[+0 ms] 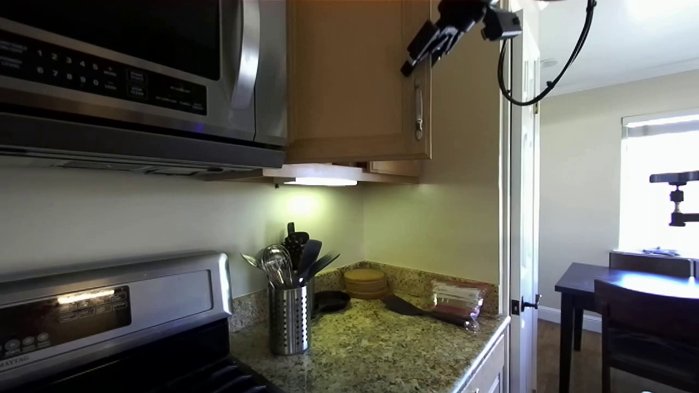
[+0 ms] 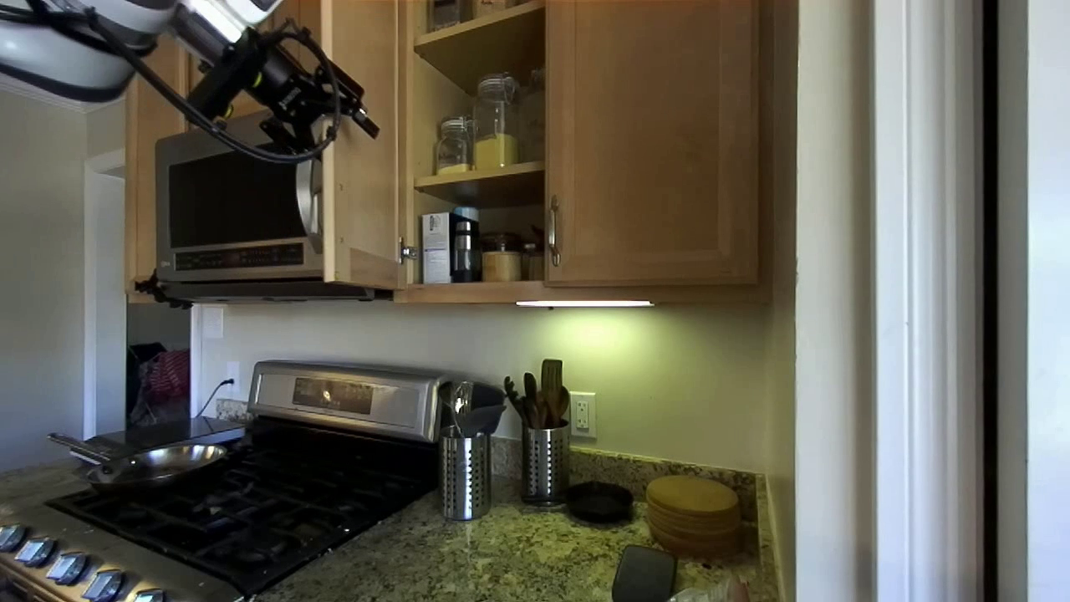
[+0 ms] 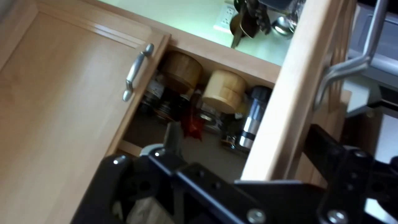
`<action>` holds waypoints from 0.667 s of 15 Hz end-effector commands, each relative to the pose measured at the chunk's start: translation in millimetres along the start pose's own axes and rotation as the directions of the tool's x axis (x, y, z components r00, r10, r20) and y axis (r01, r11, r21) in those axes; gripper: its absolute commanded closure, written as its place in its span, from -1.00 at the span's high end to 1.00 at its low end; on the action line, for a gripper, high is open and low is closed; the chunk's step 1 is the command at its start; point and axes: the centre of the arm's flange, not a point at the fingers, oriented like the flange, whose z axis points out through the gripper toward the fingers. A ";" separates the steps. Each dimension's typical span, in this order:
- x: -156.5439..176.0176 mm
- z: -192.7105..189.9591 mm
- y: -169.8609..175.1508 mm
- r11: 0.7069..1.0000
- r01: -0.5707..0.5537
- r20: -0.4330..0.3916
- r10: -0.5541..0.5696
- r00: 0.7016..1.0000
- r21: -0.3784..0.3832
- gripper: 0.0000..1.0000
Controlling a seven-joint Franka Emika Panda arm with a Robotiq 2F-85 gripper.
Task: Close the drawer on the right side of the microwave
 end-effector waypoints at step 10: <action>-12.3 72.4 27.8 0.998 0.054 0.188 -0.056 0.981 0.015 1.00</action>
